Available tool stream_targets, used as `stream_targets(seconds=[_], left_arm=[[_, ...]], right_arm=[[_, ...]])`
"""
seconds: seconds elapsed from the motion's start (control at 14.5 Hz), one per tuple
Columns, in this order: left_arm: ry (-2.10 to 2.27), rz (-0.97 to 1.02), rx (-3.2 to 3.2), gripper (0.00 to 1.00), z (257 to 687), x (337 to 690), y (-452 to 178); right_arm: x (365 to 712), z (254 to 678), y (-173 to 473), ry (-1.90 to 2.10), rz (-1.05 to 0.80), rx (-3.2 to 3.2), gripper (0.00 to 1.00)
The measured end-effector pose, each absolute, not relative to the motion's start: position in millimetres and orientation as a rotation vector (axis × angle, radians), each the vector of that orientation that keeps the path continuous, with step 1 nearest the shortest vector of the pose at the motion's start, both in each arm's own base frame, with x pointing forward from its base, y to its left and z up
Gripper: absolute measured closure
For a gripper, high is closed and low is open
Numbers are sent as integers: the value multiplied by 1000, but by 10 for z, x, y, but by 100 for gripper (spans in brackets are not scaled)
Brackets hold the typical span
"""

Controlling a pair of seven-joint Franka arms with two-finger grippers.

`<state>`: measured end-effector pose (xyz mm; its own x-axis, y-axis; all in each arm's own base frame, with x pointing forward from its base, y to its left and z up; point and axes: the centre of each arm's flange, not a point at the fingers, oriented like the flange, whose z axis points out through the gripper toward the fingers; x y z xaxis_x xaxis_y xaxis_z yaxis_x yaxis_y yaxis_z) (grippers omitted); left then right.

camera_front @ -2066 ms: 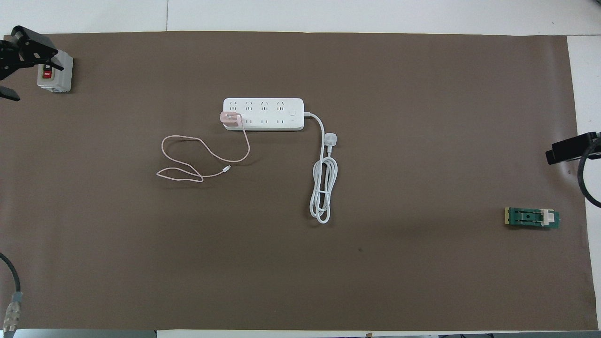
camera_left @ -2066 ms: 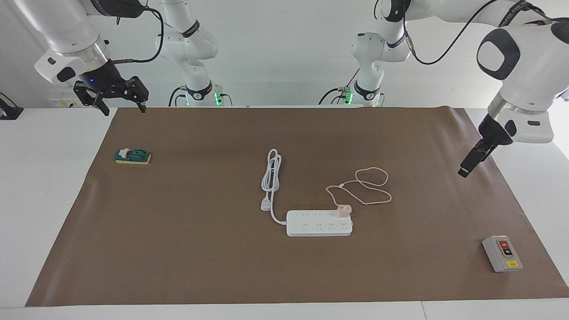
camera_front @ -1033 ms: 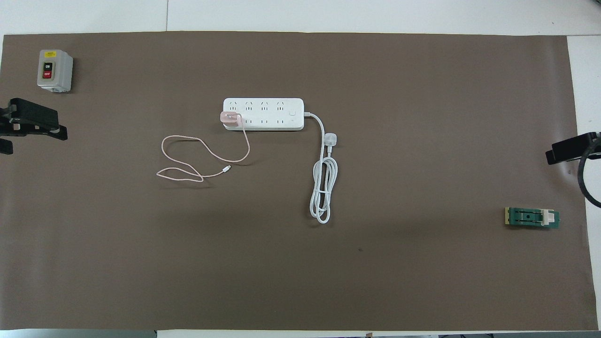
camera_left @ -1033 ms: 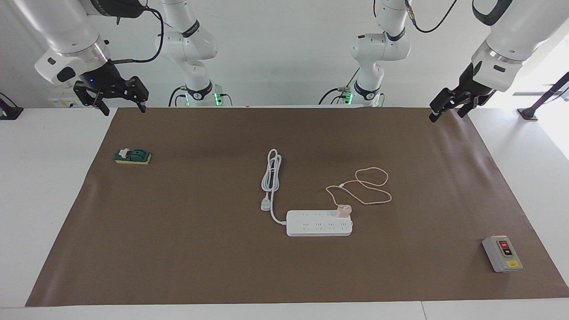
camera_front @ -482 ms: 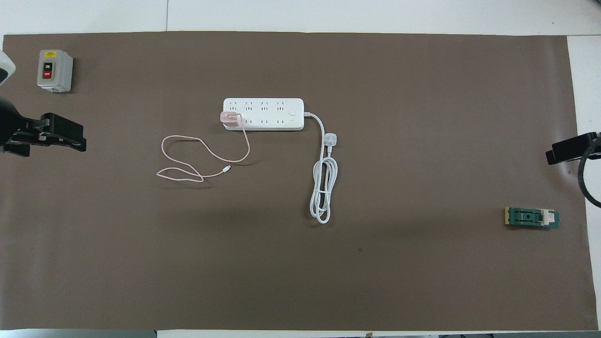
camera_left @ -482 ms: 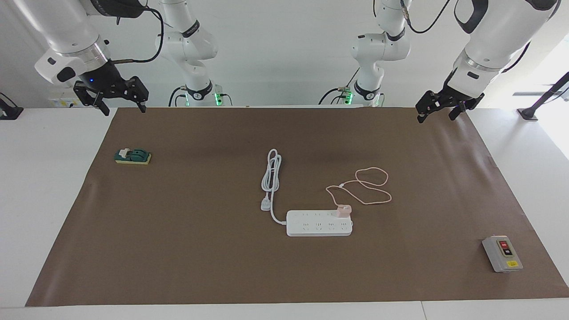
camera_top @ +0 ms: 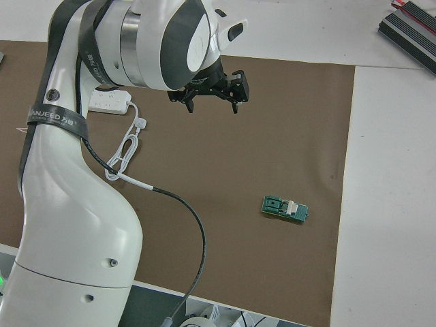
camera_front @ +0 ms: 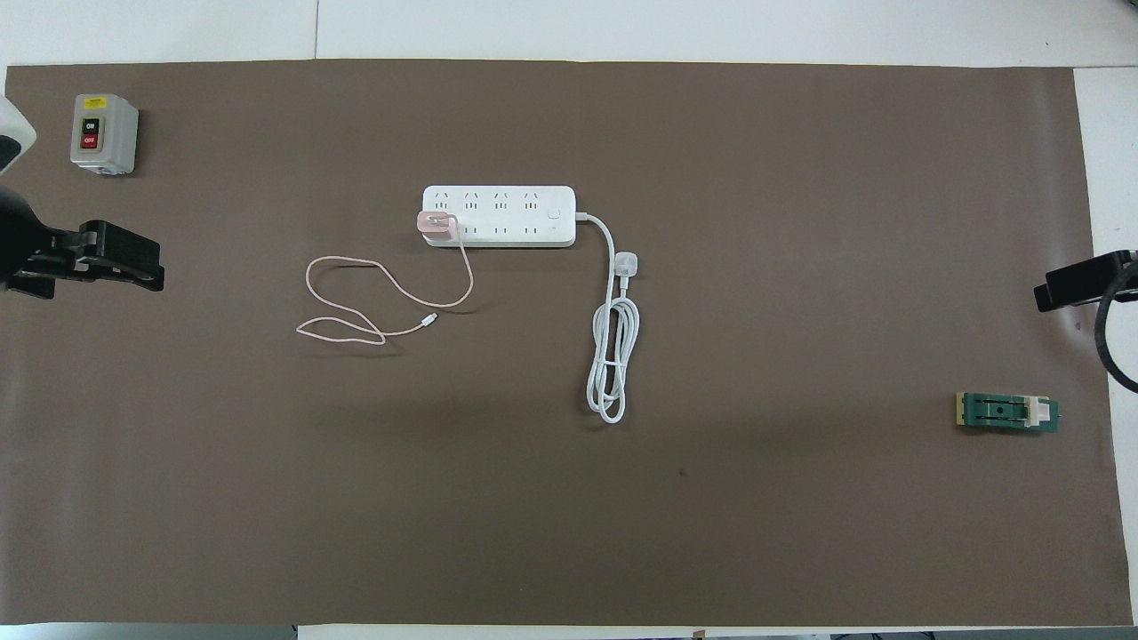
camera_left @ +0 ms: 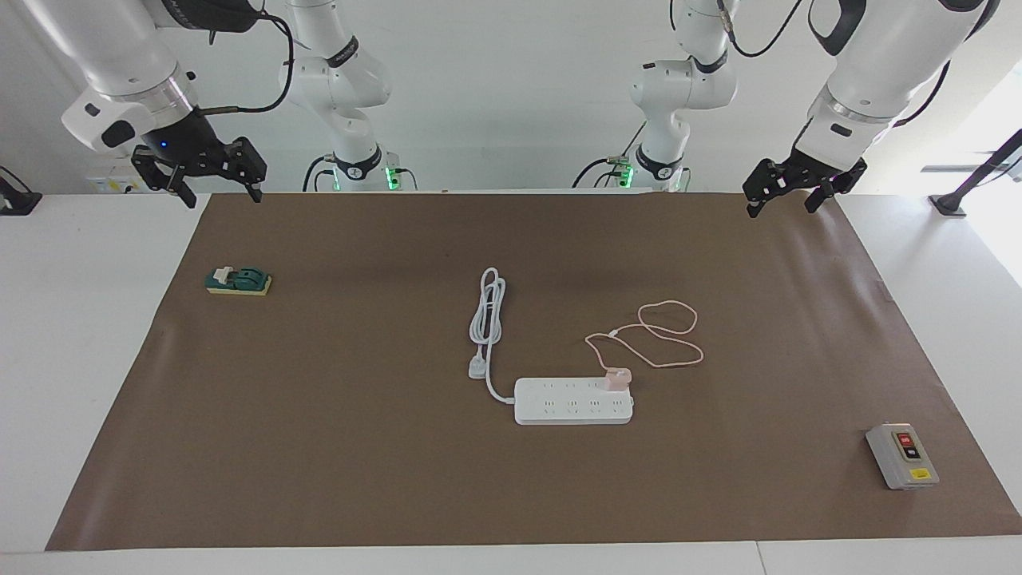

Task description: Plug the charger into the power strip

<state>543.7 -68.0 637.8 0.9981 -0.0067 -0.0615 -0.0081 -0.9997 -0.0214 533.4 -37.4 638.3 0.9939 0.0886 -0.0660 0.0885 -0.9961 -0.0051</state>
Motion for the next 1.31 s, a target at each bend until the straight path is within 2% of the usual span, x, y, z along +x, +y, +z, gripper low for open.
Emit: stream_targets(seconds=[1.31], left_arm=[[19,80,-3138,0,6455,5369,-714]], right_arm=[[5333,6383,-384,-136,104,-3135,0]])
